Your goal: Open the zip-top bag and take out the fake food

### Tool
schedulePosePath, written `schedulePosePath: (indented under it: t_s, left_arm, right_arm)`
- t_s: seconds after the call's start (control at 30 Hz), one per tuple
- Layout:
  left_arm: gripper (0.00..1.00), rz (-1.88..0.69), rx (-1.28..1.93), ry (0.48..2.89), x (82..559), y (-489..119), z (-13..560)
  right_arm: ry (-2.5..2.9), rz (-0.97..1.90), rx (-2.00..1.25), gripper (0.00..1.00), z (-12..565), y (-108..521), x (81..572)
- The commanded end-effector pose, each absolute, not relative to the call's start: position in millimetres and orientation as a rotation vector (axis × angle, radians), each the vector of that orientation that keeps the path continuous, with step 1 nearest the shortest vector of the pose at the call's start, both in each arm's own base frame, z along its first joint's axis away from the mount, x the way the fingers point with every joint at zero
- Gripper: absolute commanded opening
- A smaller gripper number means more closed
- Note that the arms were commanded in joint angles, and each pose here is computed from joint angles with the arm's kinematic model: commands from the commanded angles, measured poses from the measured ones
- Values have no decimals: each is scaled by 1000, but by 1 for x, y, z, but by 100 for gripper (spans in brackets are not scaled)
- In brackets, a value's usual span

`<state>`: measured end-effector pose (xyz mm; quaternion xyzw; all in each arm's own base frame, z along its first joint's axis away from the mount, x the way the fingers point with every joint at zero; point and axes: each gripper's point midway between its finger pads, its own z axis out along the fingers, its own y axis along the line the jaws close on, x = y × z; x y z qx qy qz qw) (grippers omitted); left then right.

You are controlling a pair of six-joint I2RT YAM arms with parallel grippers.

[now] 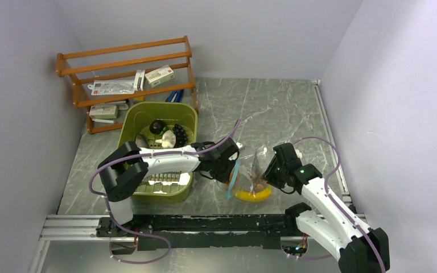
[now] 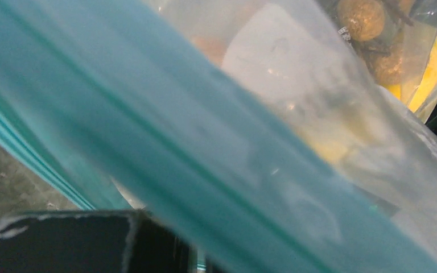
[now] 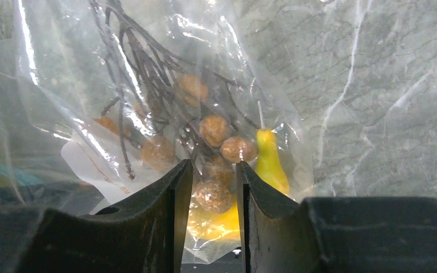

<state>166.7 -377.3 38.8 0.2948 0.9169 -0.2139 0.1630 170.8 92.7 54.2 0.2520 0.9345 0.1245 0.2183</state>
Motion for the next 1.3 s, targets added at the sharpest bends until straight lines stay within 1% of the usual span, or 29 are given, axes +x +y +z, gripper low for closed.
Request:
schedulePosePath:
  t_s: [0.0, 0.17, 0.37, 0.6, 0.87, 1.07, 1.27]
  left_arm:
    - [7, -578, 867, 2590, 168, -374, 57]
    - [7, -499, 876, 2607, 169, -361, 57]
    - [7, -670, 934, 2543, 158, -375, 88]
    - [7, -670, 962, 2540, 155, -371, 114]
    - [7, -685, 1011, 2630, 135, -357, 121]
    - [7, -536, 1036, 2702, 129, -332, 114]
    - [7, -450, 979, 2705, 133, -317, 134]
  right_arm:
    - [2566, 418, 651, 35, 61, 101, 175]
    - [2559, 441, 646, 35, 65, 104, 176]
    - [2557, 469, 633, 35, 64, 108, 177]
    - [2594, 435, 666, 35, 55, 107, 175]
    - [2599, 418, 683, 35, 53, 105, 175]
    - [2603, 410, 682, 35, 53, 105, 175]
    - [2606, 407, 686, 35, 50, 104, 174]
